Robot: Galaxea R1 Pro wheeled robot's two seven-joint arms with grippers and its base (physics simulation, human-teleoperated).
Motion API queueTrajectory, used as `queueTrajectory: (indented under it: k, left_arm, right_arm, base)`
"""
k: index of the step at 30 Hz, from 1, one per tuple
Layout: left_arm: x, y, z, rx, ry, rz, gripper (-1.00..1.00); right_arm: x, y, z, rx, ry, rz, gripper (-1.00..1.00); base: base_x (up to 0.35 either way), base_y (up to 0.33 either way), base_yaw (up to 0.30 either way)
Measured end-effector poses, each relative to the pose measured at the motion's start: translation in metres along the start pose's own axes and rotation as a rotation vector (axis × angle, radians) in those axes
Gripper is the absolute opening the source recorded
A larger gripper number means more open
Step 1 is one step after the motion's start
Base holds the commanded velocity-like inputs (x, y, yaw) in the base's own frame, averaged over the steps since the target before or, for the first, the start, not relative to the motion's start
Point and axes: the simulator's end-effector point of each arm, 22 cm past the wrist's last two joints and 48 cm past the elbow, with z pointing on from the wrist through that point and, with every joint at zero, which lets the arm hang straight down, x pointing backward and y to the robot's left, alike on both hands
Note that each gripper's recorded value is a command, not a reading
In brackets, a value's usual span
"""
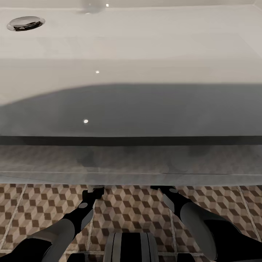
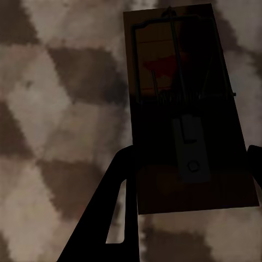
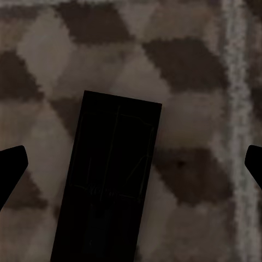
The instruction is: Take the four mousetraps from the cabinet in the bathroom and place them on the bathroom floor. Make sure all four end up on the same floor surface, and ensure that at least two of them are either under or directly next to the same bathroom sink.
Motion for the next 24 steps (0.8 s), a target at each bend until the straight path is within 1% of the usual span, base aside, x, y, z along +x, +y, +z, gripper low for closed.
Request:
queueTrajectory:
  k: [7,8,24]
  left_arm:
    - [-0.0002,0.0000,0.0000,0.000,-0.001,0.000,-1.00]
    - [-0.0002,0.0000,0.0000,0.000,-0.001,0.000,1.00]
    - [-0.0003,-0.0001,0.0000,0.000,-0.002,0.001,1.00]
  right_arm:
    - [0.0000,0.0000,0.0000,0.000,0.000,0.000,1.00]
    - [0.0000,0.0000,0.0000,0.000,0.000,0.000,1.00]
    - [0.0000,0.0000,0.0000,0.000,0.000,0.000,1.00]
  base:
    - [0.000,0.000,0.000]
    - [0.000,0.000,0.000]
    - [0.000,0.000,0.000]
